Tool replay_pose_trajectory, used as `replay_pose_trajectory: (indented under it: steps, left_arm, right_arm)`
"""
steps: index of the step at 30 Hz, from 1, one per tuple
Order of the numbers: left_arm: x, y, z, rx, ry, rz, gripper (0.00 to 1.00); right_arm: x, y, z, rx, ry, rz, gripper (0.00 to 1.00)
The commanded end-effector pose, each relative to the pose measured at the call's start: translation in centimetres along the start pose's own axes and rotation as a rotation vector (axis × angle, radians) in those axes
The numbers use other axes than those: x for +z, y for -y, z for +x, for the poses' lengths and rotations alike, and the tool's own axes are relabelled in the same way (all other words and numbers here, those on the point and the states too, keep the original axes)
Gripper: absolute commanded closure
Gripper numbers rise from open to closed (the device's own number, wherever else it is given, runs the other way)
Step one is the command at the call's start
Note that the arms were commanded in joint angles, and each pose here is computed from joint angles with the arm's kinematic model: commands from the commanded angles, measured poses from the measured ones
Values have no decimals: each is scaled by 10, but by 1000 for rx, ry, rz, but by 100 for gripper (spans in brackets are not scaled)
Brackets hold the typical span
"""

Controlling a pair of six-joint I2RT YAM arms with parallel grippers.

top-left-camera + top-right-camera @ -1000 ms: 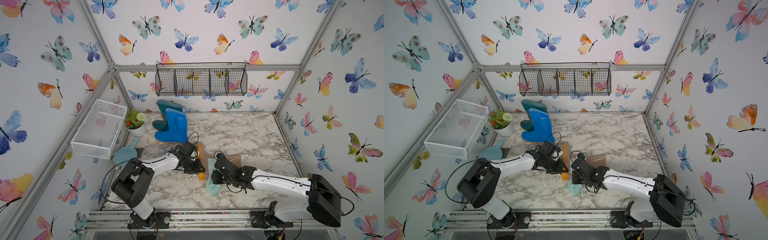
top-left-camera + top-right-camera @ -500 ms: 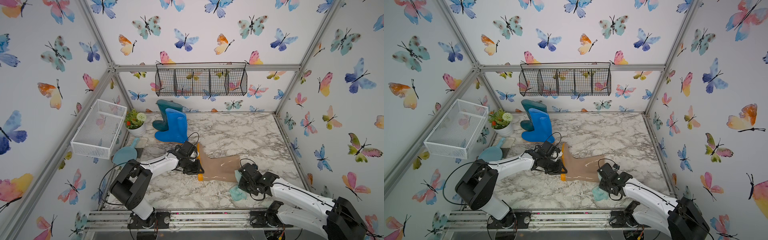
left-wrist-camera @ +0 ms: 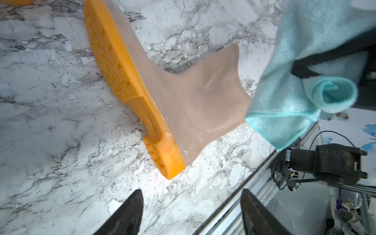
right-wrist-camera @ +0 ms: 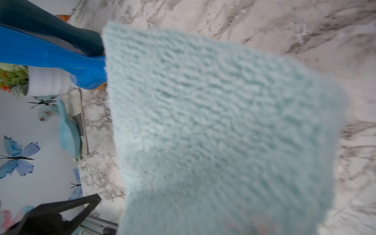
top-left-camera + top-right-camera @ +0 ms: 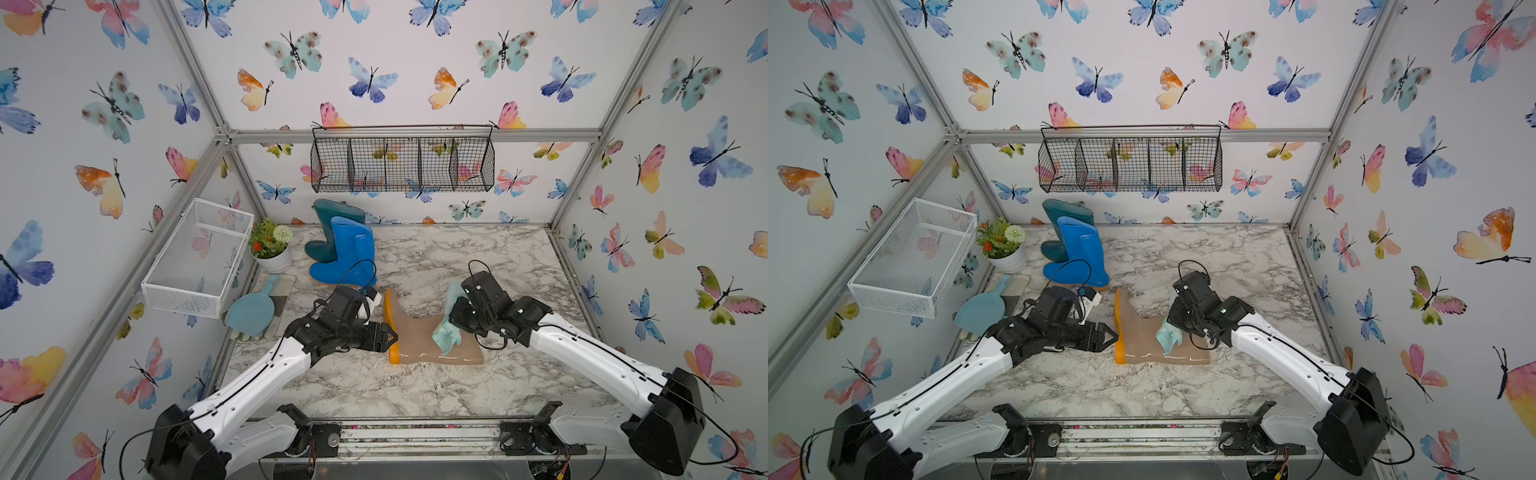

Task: Wipe the rubber boots with a cloth
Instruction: Wipe the dirt off the rubber boot.

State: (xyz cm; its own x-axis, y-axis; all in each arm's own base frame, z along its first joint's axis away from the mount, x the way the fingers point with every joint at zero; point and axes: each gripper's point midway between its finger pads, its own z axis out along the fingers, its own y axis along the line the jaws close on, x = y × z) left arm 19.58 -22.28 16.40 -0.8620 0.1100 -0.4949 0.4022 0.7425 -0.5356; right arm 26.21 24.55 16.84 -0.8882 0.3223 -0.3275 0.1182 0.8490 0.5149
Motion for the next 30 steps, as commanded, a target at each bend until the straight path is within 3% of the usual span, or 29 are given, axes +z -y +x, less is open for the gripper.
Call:
replay_pose_trajectory:
  steps: [1, 8, 13, 17, 21, 24, 27, 30]
  left_arm:
    - [4, -2, 16, -103, 66, 91, 22]
    - [41, -6, 21, -241, 80, 206, 34]
    - [74, -1, 13, -261, 80, 199, 35]
    - [100, -11, 20, -276, 34, 130, 37]
    - [113, -28, 41, -285, -59, 25, 52]
    - [107, -38, 50, -222, -59, -19, 66]
    - [100, -48, 59, -176, -69, -61, 82]
    - [95, -44, 57, -126, -91, -62, 91]
  right_arm:
    - [32, -47, -11, -67, -50, -124, 99]
    - [108, -87, -36, -121, -206, -244, 99]
    - [136, -87, -54, -159, -310, -284, 99]
    - [138, -70, -44, -180, -362, -239, 99]
    - [116, -52, -14, -108, -358, -256, 99]
    - [104, -34, 12, -139, -338, -225, 99]
    - [95, -14, 47, -139, -395, -192, 99]
    - [79, -11, 67, -167, -388, -202, 99]
